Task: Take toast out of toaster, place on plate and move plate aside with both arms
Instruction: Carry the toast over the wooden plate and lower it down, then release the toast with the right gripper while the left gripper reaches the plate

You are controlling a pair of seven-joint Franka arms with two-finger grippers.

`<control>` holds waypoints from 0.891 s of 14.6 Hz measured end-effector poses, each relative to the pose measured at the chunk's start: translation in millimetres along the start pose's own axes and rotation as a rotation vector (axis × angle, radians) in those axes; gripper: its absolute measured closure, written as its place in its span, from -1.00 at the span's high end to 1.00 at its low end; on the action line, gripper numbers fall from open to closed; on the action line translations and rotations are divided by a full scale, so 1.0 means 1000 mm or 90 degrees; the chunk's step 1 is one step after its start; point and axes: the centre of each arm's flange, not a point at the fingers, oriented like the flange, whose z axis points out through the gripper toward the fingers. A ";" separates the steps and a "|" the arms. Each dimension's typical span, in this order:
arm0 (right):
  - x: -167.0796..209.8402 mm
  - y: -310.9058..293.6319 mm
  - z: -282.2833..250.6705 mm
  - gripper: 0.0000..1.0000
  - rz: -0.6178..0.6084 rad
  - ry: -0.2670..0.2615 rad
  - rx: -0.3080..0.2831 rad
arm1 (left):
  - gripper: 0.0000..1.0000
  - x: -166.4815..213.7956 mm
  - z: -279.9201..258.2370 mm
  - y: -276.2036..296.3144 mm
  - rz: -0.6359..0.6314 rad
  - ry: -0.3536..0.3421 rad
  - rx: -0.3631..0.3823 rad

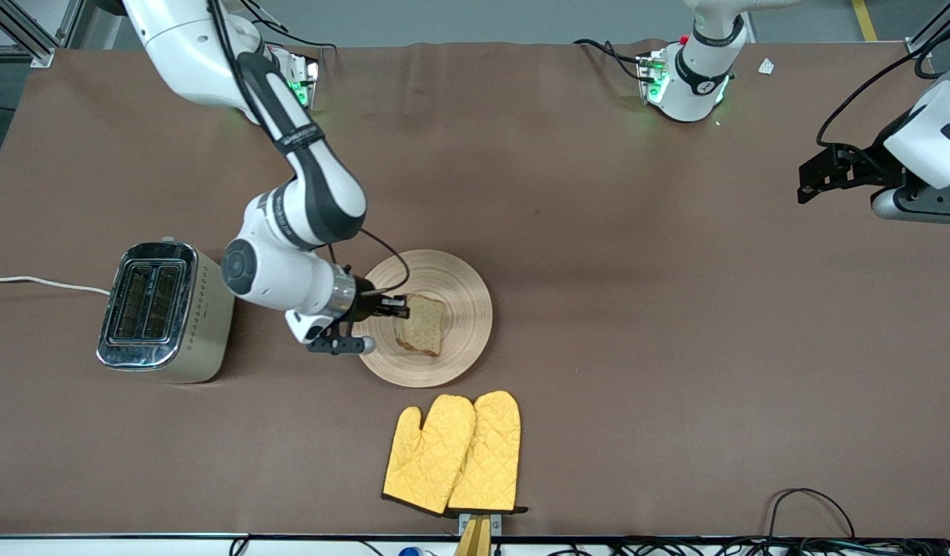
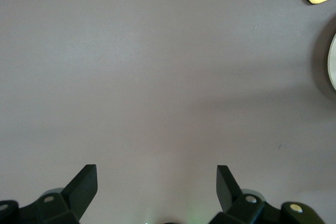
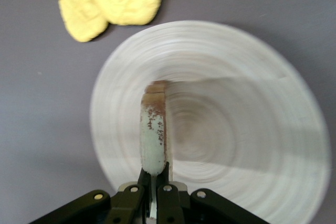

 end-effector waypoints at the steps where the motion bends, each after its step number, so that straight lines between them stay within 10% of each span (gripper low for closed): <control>1: 0.003 0.022 0.002 -0.87 -0.007 -0.006 -0.005 | 1.00 0.000 0.000 0.000 0.000 0.000 0.000; 8: 0.003 0.111 0.006 -0.74 -0.033 -0.055 -0.011 | 1.00 0.001 0.001 -0.004 -0.006 -0.001 -0.021; 13: 0.003 0.111 0.005 0.19 -0.036 -0.055 -0.010 | 1.00 0.026 0.033 -0.018 -0.024 -0.010 -0.080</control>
